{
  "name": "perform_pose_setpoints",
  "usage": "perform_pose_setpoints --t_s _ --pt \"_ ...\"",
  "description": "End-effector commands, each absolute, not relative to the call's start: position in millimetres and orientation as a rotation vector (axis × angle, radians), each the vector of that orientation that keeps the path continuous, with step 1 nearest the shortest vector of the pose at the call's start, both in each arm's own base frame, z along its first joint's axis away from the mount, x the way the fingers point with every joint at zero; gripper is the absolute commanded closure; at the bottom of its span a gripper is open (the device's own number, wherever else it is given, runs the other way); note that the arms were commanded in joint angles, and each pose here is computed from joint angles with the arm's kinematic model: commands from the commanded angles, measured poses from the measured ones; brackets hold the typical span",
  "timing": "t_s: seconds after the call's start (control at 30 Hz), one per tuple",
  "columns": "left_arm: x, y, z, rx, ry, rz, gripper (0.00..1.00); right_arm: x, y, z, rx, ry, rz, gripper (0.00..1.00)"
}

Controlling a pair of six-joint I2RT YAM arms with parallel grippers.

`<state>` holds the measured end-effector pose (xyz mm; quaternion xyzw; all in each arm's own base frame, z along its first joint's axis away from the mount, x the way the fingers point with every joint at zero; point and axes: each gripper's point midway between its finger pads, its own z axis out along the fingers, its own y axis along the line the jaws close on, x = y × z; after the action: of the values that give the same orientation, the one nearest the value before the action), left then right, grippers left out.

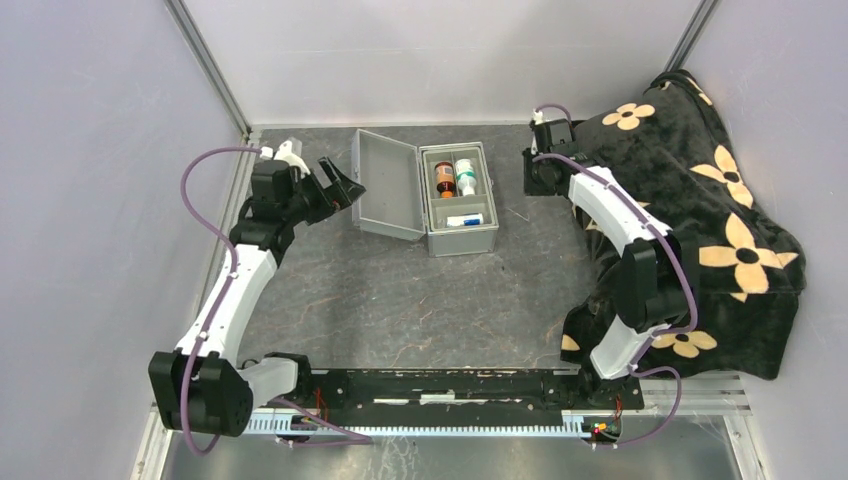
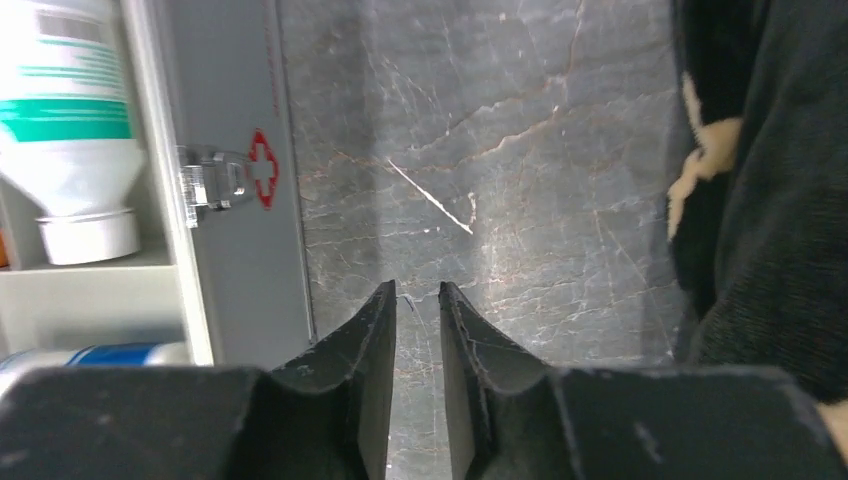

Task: Organize the medicine kit
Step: Close the medicine box at the center of the board.

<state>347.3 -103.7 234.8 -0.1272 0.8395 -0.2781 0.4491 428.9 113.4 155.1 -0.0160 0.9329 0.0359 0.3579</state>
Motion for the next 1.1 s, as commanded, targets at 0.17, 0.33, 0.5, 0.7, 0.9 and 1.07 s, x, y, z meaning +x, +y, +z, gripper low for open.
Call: perform_pose_setpoints --t_s 0.17,0.33,0.5,0.7,0.9,1.07 --pt "363 -128 237 -0.326 2.006 -0.902 0.0 433 159 110 -0.146 2.448 0.509 0.83" --pt "362 -133 226 -0.322 2.024 -0.94 0.0 422 178 85 -0.138 2.484 0.665 0.89" --pt "360 -139 216 -0.303 2.042 -0.981 0.0 414 184 79 -0.151 2.488 0.723 0.89" --pt "359 -146 208 -0.285 2.058 -1.021 0.0 406 194 79 -0.188 2.487 0.783 0.9" --pt "359 -153 234 -0.233 2.008 -1.055 0.0 394 210 80 -0.224 2.476 0.839 0.9" --pt "351 -173 260 -0.127 1.99 -1.072 0.0 389 222 83 -0.24 2.463 0.865 0.91"
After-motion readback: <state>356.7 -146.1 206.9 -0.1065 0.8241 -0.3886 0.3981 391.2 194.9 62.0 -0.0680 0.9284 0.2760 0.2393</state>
